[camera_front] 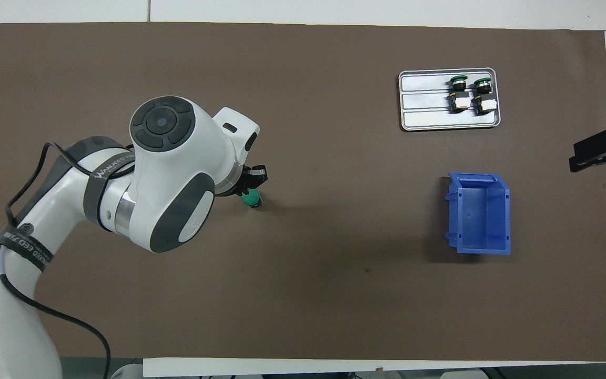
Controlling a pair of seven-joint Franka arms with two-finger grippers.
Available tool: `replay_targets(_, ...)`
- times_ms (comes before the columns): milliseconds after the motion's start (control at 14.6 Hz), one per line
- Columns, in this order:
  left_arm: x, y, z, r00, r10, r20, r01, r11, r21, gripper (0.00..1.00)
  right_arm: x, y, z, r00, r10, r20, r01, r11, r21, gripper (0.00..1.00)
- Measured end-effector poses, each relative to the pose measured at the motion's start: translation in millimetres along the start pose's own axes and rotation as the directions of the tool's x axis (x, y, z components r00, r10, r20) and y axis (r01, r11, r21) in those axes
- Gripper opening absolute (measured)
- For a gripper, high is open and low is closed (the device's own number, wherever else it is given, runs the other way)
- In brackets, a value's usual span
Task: Place and press button with both arms
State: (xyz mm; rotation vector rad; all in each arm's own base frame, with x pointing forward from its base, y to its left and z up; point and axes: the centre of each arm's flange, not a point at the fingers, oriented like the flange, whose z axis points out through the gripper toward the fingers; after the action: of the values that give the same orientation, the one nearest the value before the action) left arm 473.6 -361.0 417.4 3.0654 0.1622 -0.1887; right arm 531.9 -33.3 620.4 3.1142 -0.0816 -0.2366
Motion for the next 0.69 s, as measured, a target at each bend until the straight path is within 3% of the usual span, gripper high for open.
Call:
replay_targets(412, -1.1, 4.4, 21.2, 1.000, 0.007, -0.006, -0.007, 1.000, -0.002, 0.12, -0.1, 0.0, -0.1, 1.000, 0.000, 0.000, 0.000, 1.000, 0.000, 1.00)
replay_targets(687, -1.7, 0.7, 30.3, 1.000, 0.003, -0.003, -0.003, 1.000, 0.004, 0.04, -0.1, 0.0, -0.1, 1.000, 0.000, 0.000, 0.000, 1.000, 0.000, 1.00)
